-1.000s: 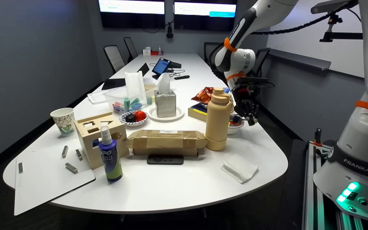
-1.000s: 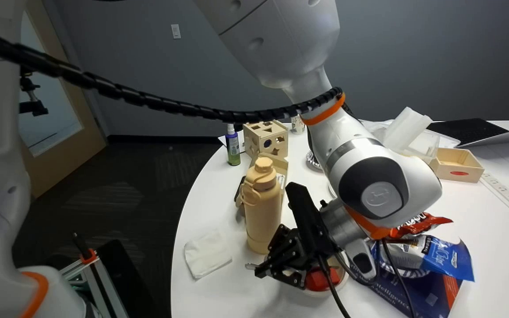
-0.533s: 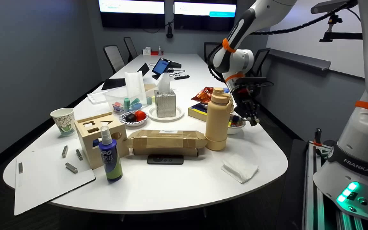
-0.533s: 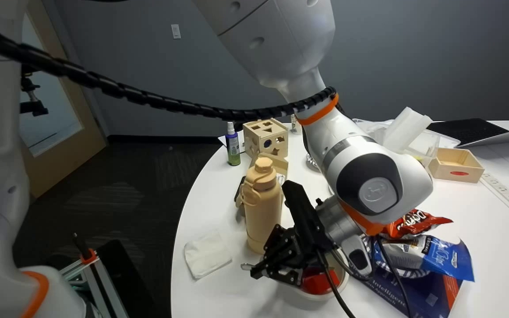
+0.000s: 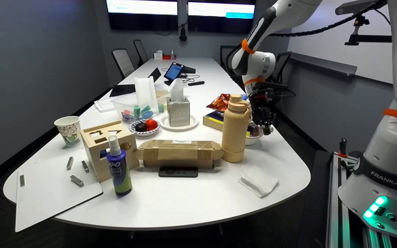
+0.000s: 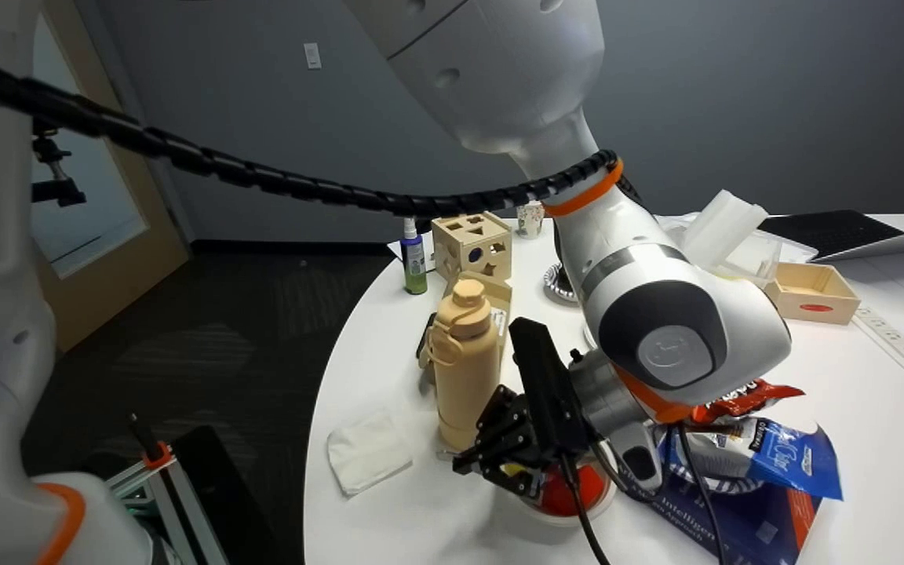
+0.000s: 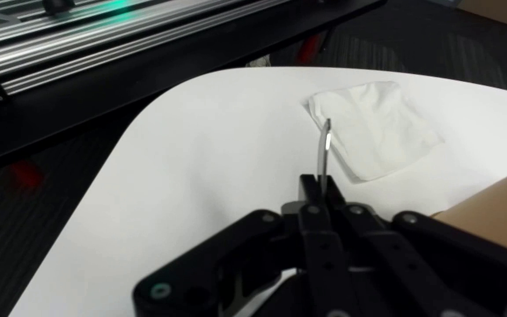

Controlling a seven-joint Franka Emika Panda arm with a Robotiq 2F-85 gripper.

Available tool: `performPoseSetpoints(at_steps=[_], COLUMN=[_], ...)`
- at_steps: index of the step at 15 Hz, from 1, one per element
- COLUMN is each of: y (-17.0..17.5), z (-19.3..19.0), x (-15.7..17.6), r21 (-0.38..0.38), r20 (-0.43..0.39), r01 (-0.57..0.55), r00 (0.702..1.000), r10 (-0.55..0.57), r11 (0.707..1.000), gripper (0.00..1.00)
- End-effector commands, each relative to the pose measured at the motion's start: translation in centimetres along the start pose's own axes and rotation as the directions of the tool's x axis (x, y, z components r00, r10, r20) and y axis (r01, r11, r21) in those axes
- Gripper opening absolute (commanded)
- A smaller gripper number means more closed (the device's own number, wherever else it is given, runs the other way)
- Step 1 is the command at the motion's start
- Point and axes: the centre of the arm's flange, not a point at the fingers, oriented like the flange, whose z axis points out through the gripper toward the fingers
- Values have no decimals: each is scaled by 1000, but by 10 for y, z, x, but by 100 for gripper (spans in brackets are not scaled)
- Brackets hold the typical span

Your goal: Use the cake spatula to stir the blocks in the bowl.

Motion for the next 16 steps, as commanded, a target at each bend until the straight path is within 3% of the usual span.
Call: performPoseSetpoints(at_steps=[1,4,10,16], y=[3,5,10,0], z=[-12,-20,-21,1], x=[-11,-16,-26,-25], r21=[44,6,-158,-233], r20=[-88,-111,-48,127], r01=[5,-50,-146,-39], r00=[996,993,989,989], r10=[-1,50,140,70], r11=[999,999,977,972], gripper=[1,1,1,1])
